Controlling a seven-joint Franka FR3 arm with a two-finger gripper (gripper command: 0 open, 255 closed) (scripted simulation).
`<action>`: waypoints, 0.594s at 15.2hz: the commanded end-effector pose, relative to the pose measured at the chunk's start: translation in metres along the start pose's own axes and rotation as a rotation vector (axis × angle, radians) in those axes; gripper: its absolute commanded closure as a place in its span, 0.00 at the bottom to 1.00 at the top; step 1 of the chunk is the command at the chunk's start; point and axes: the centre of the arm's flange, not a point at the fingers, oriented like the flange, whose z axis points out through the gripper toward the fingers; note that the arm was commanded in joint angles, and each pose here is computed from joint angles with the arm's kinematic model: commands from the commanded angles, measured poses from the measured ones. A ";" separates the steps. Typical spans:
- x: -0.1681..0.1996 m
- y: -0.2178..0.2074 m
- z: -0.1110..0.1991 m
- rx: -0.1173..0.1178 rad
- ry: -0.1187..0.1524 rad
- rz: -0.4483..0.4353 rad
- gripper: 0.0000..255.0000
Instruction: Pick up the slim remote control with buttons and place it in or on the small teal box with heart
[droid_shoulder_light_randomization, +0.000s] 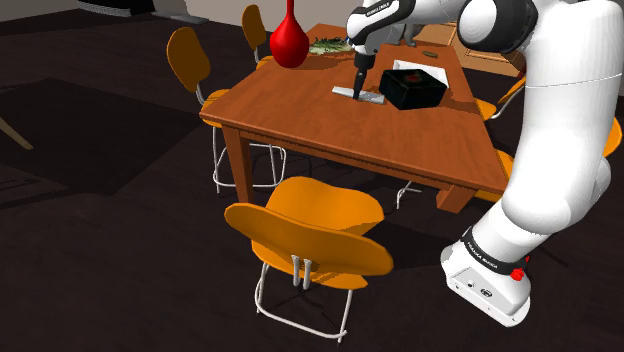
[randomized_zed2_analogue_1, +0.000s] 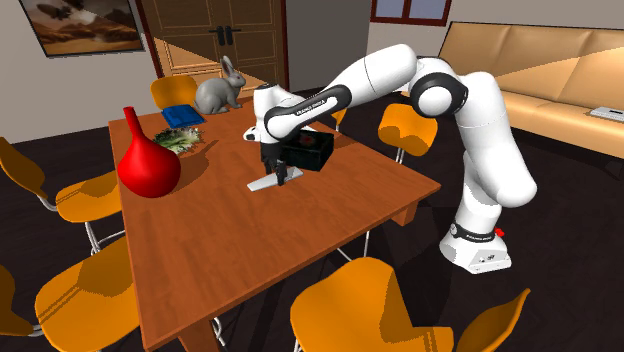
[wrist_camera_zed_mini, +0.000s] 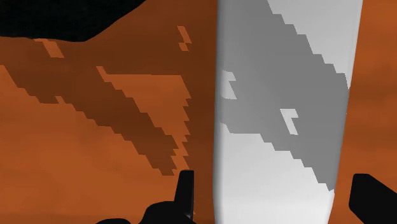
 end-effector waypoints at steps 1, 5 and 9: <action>0.000 0.000 0.000 0.000 0.000 0.000 0.00; 0.000 0.000 0.000 0.000 0.000 0.000 1.00; 0.000 0.000 0.000 0.000 0.000 0.000 1.00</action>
